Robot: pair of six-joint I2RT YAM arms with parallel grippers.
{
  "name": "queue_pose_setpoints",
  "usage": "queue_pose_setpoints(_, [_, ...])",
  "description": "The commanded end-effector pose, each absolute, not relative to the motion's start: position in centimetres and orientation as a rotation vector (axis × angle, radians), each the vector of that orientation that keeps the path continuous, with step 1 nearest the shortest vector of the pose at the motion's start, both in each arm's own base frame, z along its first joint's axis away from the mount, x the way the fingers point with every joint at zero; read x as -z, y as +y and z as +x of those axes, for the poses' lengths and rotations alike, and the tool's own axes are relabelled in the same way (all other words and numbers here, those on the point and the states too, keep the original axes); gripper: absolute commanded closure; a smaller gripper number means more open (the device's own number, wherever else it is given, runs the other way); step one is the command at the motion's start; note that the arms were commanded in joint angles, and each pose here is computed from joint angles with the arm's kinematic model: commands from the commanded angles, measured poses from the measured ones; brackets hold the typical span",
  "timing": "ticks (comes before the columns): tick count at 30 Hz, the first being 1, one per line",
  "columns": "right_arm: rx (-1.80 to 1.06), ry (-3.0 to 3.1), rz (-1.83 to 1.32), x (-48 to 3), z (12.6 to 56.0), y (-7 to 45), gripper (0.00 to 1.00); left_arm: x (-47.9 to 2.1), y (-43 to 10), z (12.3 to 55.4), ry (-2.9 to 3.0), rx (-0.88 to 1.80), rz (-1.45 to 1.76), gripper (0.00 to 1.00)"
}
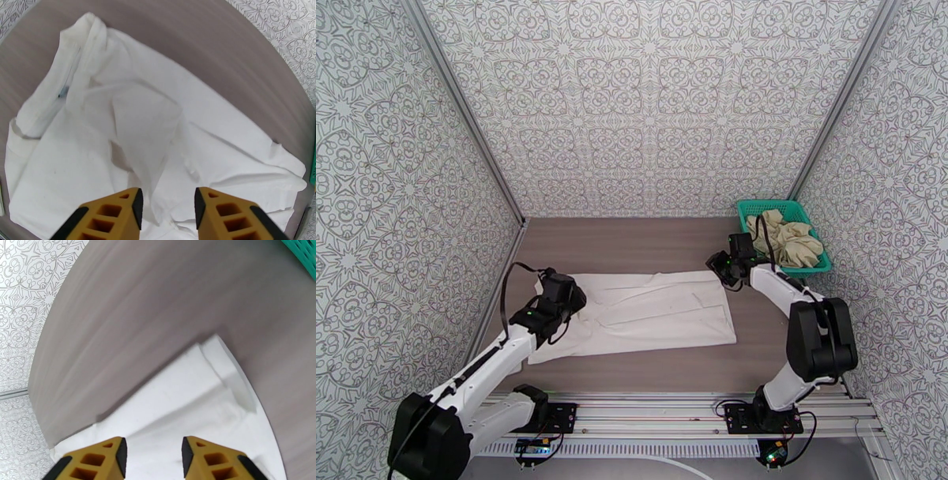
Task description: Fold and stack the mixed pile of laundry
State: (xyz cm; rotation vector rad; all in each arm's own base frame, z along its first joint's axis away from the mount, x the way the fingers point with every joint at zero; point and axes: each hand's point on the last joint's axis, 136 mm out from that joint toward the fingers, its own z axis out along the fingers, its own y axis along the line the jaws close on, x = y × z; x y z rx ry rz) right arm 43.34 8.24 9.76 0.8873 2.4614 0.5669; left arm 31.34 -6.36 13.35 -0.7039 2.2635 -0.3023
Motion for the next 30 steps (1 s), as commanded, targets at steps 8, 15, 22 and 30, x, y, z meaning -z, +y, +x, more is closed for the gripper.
queue_pose_setpoints(8, [-0.327, 2.727, 0.794, -3.9, 39.0, 6.7, 0.59, -7.0, -5.0, 37.9, 2.343, 0.371, -0.752, 0.74])
queue_pose_setpoints(15, [-0.166, 2.751, 0.768, -3.2, 36.1, 3.9, 0.70, -1.7, -2.4, 38.8, 2.407, 0.349, -0.882, 0.77])
queue_pose_setpoints(22, [-0.200, 2.730, 0.802, -4.8, 35.9, 2.8, 0.77, -1.0, -1.8, 38.9, 2.404, 0.381, -0.923, 0.77])
queue_pose_setpoints(30, [-0.697, 2.479, 1.312, -7.6, 37.7, 7.0, 0.55, -3.9, -3.2, 39.3, 2.373, 0.406, -0.856, 0.74])
